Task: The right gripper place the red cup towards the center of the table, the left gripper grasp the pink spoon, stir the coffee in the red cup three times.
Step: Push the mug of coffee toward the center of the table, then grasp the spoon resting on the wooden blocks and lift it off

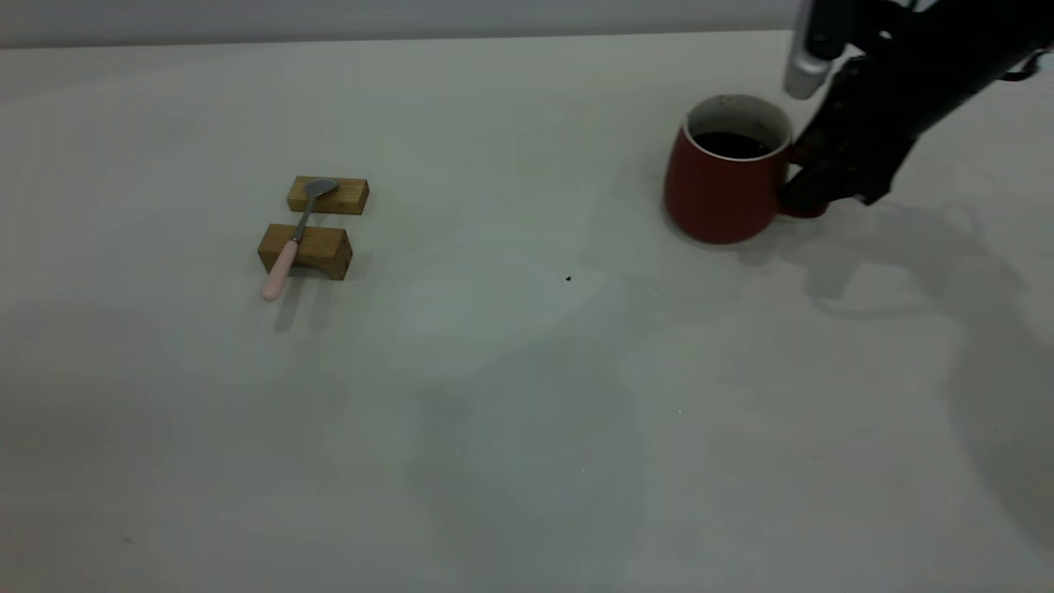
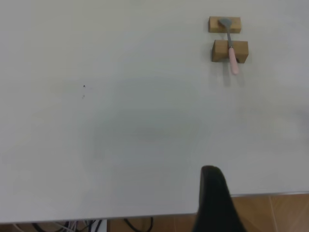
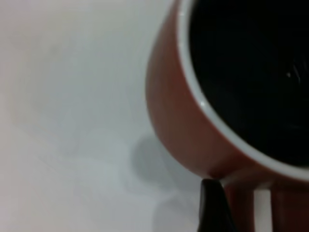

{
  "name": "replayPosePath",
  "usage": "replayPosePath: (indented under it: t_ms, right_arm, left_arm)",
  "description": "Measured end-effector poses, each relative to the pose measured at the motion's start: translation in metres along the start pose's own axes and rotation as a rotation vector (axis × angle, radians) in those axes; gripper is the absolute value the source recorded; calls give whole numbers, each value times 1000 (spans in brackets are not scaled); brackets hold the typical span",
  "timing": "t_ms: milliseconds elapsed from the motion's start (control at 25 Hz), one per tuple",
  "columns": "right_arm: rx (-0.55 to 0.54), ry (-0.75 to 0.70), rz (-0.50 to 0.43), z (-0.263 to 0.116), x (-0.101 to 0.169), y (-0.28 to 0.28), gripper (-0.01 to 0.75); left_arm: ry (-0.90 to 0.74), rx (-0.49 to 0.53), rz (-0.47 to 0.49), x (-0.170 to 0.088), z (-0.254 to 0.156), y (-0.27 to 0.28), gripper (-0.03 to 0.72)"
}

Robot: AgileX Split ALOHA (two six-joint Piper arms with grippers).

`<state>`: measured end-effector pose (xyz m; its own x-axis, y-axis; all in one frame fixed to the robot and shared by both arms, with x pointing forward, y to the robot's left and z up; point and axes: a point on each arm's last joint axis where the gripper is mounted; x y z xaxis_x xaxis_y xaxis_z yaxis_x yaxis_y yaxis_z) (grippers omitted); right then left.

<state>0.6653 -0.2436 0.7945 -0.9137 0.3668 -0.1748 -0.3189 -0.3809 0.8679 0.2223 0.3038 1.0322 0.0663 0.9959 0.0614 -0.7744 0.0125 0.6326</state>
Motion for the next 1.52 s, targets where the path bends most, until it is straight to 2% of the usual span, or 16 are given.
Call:
replayPosePath:
  t_ms: [440,640,880,1000,1200,1280,1440,1520]
  right_arm:
    - [-69,179,18,77,25,-19,496]
    - [-108,205,30,106,43,-27,496]
    - [-121,209,19,120,51,-30,494]
    - [-120,168,8,115,44,-26,494]
    - [-137,-43,1,100,26,7,493]
    - [-169,-166,38,102,26,30,493]
    - [-235,-536,164,124,42,98,493]
    - [-190,-740,177,126,53,128,493]
  left_arm:
    - [0,0,0,0,0,0,543]
    - [0,0,0,0,0,0,543]
    - [0,0,0,0,0,0,543]
    - [0,0,0,0,0,0,543]
    - [0,0,0,0,0,0,543]
    - [0,0,0,0,0,0,543]
    - [0,0,0,0,0,0,543]
    - [0,0,0,0,0,0,543]
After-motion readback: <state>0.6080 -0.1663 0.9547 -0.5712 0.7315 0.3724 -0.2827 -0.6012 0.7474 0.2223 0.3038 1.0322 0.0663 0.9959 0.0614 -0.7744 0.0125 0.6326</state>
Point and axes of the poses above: a point on each arm's last joint axis where the gripper is mounted, y pointing back along that axis away from the gripper, x along the wrist's bending axis when the last joint is at zero, z = x × y, and after that the axes turned 4 degrees about -y, right-handed
